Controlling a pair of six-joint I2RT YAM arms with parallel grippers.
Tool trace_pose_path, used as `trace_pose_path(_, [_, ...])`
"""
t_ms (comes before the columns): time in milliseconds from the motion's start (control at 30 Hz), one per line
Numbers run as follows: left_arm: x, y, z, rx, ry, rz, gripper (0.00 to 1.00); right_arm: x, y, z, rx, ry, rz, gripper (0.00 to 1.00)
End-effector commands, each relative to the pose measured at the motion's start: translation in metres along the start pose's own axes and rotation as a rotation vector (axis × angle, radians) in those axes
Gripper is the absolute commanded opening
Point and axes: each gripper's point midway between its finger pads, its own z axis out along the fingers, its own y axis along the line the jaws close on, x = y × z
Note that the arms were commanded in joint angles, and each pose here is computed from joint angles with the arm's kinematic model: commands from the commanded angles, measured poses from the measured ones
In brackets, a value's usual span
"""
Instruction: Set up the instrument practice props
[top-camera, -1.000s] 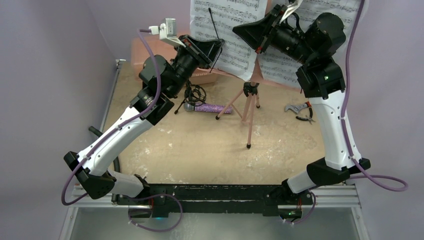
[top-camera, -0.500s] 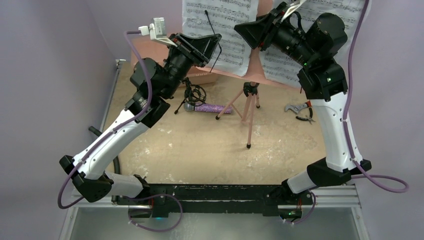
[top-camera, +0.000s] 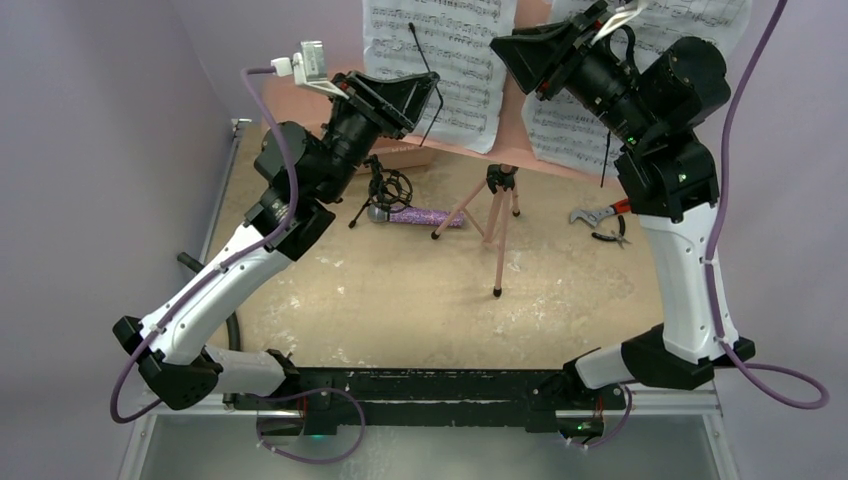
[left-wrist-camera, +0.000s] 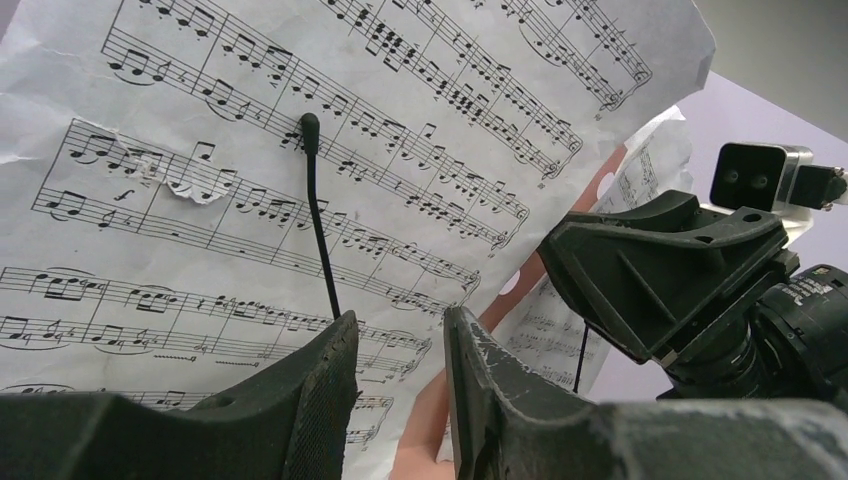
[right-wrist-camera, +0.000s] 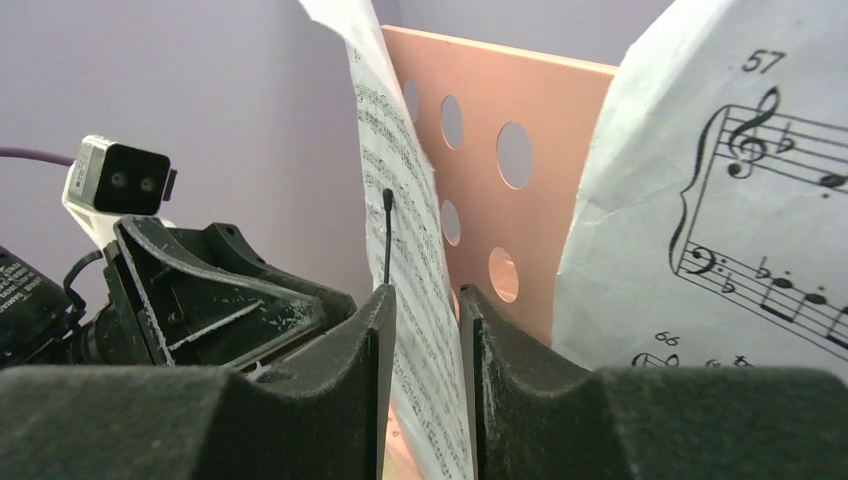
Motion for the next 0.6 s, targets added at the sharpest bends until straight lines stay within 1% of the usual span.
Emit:
trace_pose_path(0, [-0.022, -0.012, -0.009, 0.027, -0.055, -0.004, 0.37, -0.024, 0.012, -0.001, -0.045, -0.070, -0.022, 0.33])
trace_pose_path(167, [-0.026, -0.011, -0.014, 0.017, -0.064, -0.001, 0.43, -0.032, 0.016, -0.007, -0.047, -0.097, -0.027, 0.39])
trace_pose_path(400, [-0.029, -0.007, -0.021, -0.002, -0.075, -0.005, 0.58, -0.045, 0.015, -0.018, -0.002, -0.147, -0.021, 0.42])
trace_pose_path(567, [-0.032, -0.008, -0.025, -0.004, -0.087, -0.013, 0.66, -0.058, 0.021, -0.026, -0.004, -0.190, -0.036, 0.45])
